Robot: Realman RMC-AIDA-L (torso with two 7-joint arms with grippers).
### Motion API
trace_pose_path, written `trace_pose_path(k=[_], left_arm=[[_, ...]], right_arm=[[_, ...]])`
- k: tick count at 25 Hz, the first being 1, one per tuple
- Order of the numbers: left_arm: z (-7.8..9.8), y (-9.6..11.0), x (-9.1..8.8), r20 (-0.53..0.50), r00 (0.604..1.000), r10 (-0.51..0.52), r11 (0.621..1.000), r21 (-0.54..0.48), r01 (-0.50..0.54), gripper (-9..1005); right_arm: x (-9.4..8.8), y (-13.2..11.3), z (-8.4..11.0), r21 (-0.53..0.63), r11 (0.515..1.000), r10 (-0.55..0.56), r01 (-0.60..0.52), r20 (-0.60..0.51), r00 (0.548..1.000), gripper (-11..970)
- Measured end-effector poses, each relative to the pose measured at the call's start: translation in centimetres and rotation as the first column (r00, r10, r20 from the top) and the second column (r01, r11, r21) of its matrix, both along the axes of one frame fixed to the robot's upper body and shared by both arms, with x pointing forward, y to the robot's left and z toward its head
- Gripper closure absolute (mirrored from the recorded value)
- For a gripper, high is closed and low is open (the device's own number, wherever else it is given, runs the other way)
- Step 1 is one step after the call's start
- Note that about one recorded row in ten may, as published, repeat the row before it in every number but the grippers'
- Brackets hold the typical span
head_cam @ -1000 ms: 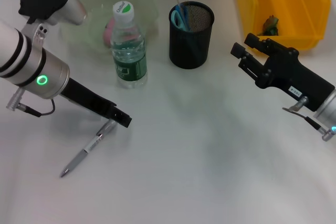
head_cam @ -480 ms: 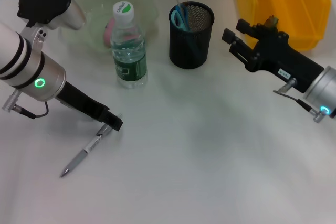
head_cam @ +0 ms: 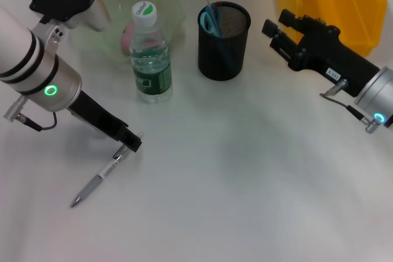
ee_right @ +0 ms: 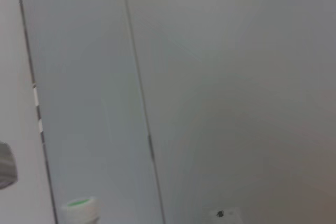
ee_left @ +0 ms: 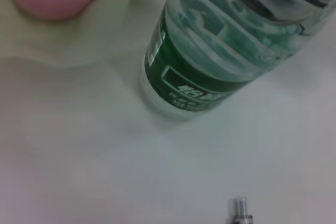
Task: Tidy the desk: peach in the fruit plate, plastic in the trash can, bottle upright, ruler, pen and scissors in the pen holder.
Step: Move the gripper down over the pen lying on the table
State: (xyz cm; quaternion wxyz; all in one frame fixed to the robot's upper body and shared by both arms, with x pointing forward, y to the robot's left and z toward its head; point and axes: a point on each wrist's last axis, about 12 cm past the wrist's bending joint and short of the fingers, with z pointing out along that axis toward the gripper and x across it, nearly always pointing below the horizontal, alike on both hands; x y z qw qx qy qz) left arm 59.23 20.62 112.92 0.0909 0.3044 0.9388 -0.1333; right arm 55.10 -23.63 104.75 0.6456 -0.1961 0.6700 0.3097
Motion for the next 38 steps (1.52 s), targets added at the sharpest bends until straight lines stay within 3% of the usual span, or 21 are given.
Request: trace_pose_path(k=[14,38], left_arm=[[0.1,-1.3,0.0,-0.024,0.997,-0.068,0.996,0.057,0.069,272],[-0.5,-2.8,-0.3,-0.036,0.995,-0.089,0.989,0.116,0.093,272]], right_arm=[[-0.7,-0.2,-0.4,0.028,1.0,-0.005,0.006,-0.017,1.0,525],[-1.2,-0.3,-0.7,0.043,0.999,-0.007,0.009,-0.031,0.999,525]])
